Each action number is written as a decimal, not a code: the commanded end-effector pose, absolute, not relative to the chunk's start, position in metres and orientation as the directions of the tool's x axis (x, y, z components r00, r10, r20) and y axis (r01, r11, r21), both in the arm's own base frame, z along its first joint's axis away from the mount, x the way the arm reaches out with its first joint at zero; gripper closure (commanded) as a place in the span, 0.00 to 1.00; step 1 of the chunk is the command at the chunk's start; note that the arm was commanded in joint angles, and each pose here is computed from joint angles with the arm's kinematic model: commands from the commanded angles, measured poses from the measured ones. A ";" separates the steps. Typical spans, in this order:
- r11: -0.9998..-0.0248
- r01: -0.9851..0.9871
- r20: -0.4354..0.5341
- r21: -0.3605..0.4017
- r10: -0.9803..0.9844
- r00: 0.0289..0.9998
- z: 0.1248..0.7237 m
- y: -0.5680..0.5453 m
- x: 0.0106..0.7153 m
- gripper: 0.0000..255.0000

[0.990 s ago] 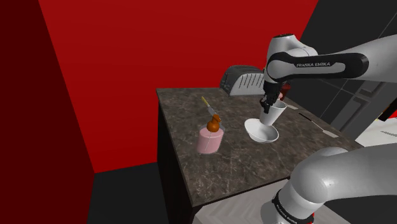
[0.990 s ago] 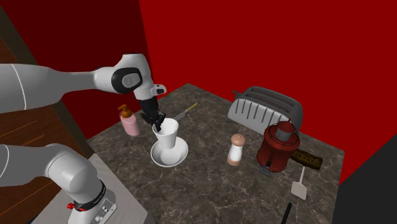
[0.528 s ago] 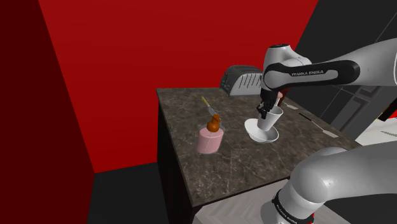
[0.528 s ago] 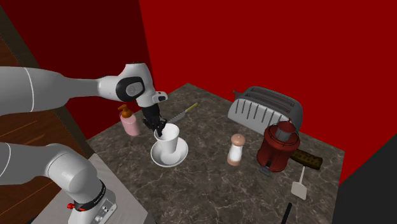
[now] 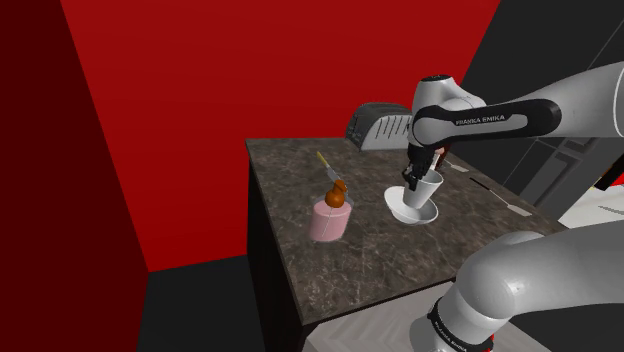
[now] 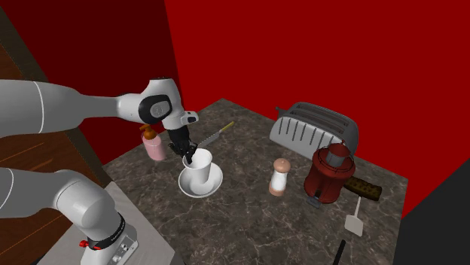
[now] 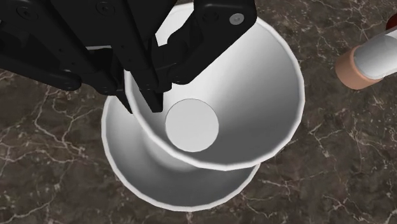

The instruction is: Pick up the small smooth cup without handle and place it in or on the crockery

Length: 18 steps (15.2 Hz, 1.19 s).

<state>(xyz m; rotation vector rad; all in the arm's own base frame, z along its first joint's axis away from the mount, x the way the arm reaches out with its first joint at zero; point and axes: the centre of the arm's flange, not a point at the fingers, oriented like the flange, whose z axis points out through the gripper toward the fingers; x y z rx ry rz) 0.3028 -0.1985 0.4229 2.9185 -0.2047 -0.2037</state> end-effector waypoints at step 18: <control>-0.969 -0.123 -0.122 0.216 -0.152 0.981 0.471 -0.189 0.310 0.00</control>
